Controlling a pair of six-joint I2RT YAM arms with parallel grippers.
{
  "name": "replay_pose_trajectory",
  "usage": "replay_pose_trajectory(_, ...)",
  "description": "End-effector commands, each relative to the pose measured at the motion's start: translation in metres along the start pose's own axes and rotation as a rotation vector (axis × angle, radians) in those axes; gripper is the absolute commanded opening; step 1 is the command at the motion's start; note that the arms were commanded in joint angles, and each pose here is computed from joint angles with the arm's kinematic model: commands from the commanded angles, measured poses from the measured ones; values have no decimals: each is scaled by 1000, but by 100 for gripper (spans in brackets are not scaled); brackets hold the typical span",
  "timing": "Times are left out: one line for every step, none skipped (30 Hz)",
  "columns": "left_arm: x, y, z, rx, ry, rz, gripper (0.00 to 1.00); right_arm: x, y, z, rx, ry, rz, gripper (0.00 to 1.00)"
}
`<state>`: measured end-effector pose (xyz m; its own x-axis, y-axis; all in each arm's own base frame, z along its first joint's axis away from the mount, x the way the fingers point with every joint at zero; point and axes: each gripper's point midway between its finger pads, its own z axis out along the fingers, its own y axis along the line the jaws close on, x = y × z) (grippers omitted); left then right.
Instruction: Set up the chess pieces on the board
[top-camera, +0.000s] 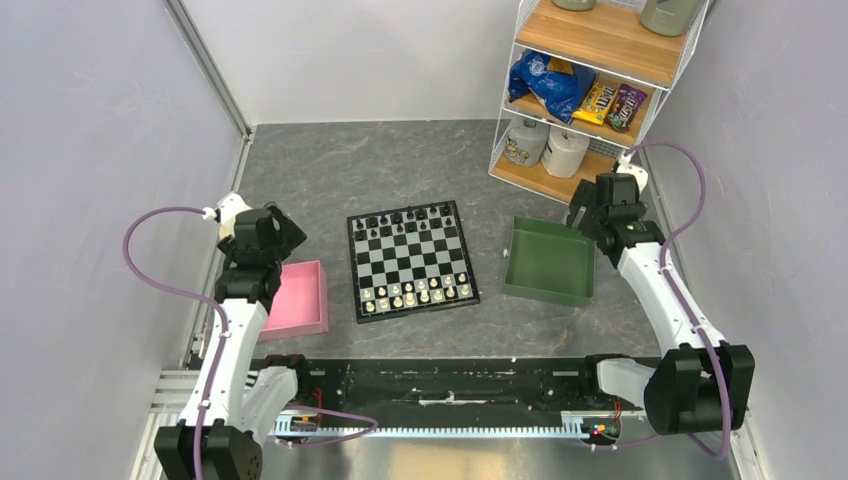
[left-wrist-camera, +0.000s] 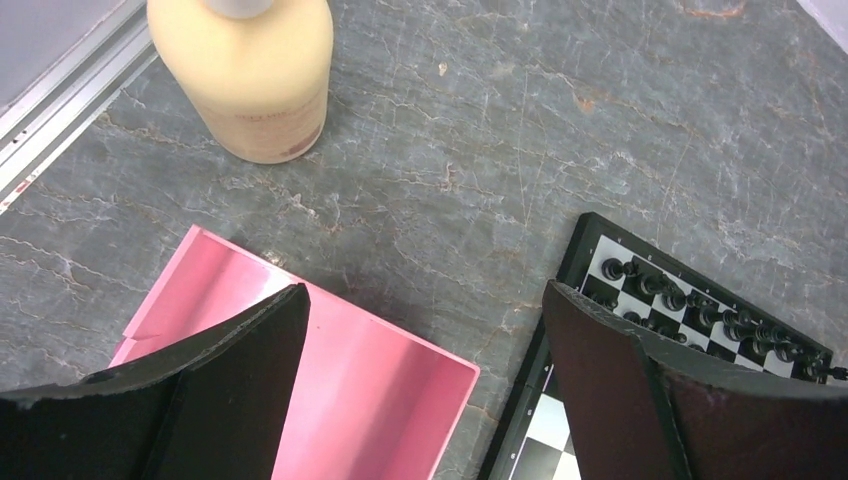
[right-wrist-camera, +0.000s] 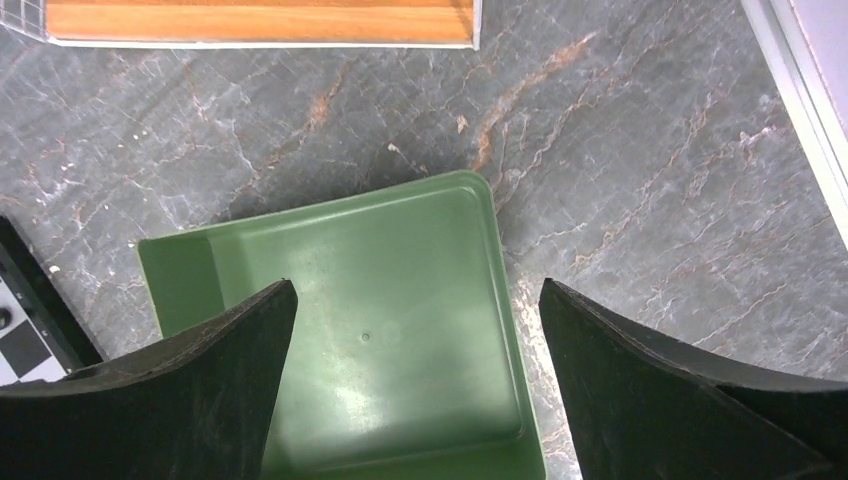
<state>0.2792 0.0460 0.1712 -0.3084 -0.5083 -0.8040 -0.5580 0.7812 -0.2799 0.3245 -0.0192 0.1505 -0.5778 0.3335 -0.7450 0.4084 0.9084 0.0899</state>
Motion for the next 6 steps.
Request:
replay_pose_trajectory(-30,-4,-8,3,-100,-14,94,-31,5,-8,-3,-80,5,99)
replay_pose_trajectory(-32,-5,-9,13,-111,-13,94,-30,6,-9,-9,-76,8,99)
replay_pose_trajectory(-33,-5,-10,19,-117,-11,94,-29,6,-9,-11,-73,10,99)
replay_pose_trajectory(-34,-6,-12,28,-122,-6,94,-28,5,-10,-11,-72,12,99)
replay_pose_trajectory(-36,-7,-14,39,-128,-1,94,-27,6,-10,-13,-71,12,99)
replay_pose_trajectory(-38,-8,-16,46,-136,3,95,-27,5,-11,-11,-70,14,99)
